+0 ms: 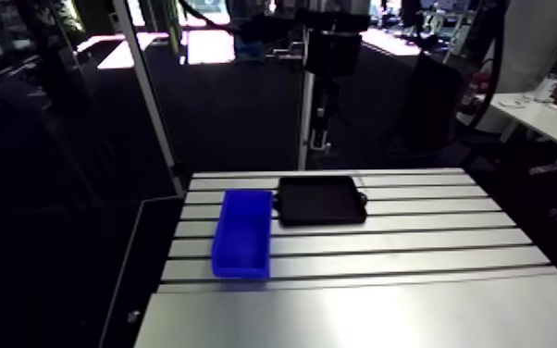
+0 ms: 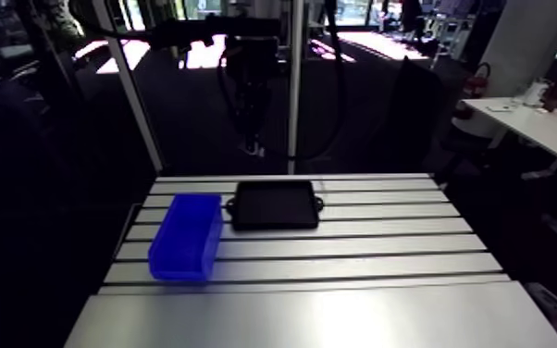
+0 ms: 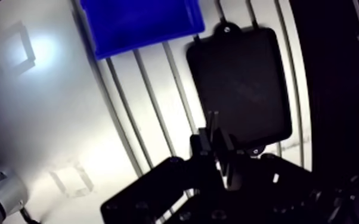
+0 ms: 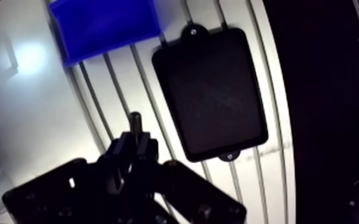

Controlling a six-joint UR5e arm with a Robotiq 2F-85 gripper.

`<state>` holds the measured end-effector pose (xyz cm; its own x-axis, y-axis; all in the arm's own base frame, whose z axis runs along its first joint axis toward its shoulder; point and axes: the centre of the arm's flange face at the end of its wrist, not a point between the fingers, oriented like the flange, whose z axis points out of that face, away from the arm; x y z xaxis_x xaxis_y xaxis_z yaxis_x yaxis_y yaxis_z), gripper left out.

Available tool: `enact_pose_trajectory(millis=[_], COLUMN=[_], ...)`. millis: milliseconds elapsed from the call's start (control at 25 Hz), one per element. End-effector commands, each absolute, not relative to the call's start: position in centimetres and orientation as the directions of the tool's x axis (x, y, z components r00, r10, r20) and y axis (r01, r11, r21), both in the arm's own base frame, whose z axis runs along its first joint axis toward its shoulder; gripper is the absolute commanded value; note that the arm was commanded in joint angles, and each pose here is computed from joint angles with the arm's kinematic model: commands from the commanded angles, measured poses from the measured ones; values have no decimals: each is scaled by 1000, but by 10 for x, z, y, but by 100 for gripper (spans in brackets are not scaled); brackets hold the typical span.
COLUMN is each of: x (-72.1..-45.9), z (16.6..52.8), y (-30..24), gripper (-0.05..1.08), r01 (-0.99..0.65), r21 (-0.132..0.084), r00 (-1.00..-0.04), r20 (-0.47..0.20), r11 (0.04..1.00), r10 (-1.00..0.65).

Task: Pick up the M10 bolt from the tray and put it into the blue bin.

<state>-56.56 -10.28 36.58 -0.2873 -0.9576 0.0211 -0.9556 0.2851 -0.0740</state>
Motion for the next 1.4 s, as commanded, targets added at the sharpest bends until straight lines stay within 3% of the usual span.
enact_pose_trajectory(millis=[40, 160, 360, 440, 640, 800, 1000, 1400], x=[-538, -530, -523, -519, -509, -509, -514, -524], z=[363, 362, 352, 344, 324, 314, 291, 254], y=[-152, -178, -201, -207, -217, -216, -216, -217], gripper=[104, 104, 104, 104, 104, 104, 103, 103], r01=[-982, -987, -991, -992, -993, -993, -993, -990], r21=[-89, -90, -40, -30, -48, -27, -32, -65], r00=[-168, -134, -127, -124, -108, -114, -118, -123], r20=[29, 30, 41, 44, 33, 32, 29, 19], r11=[165, 131, 126, 123, 106, 114, 117, 121], r10=[-985, -991, -991, -991, -994, -993, -993, -992])
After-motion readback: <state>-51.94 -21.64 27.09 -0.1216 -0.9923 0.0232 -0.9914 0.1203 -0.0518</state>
